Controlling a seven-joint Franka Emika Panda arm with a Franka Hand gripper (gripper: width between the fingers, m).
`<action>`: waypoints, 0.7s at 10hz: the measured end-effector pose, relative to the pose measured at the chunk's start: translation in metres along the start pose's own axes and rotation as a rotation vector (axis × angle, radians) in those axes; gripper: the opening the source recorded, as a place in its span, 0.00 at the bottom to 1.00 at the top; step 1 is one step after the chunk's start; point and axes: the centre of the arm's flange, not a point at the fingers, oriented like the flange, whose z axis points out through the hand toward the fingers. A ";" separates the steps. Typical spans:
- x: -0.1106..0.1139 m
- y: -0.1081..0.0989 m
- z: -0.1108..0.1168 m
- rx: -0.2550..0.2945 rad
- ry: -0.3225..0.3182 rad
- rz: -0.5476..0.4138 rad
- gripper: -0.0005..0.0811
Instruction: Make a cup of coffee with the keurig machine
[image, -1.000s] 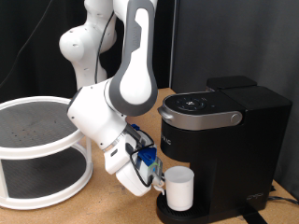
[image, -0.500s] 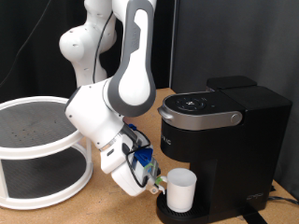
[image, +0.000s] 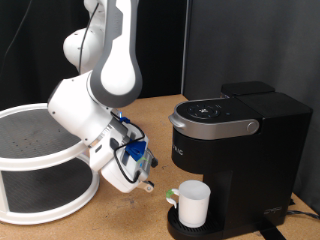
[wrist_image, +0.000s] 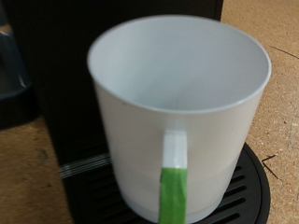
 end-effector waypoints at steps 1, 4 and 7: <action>0.000 -0.002 -0.010 0.011 -0.001 0.005 0.99; -0.004 -0.007 -0.020 0.028 -0.007 0.008 0.99; -0.005 -0.003 -0.034 0.064 0.039 0.003 0.99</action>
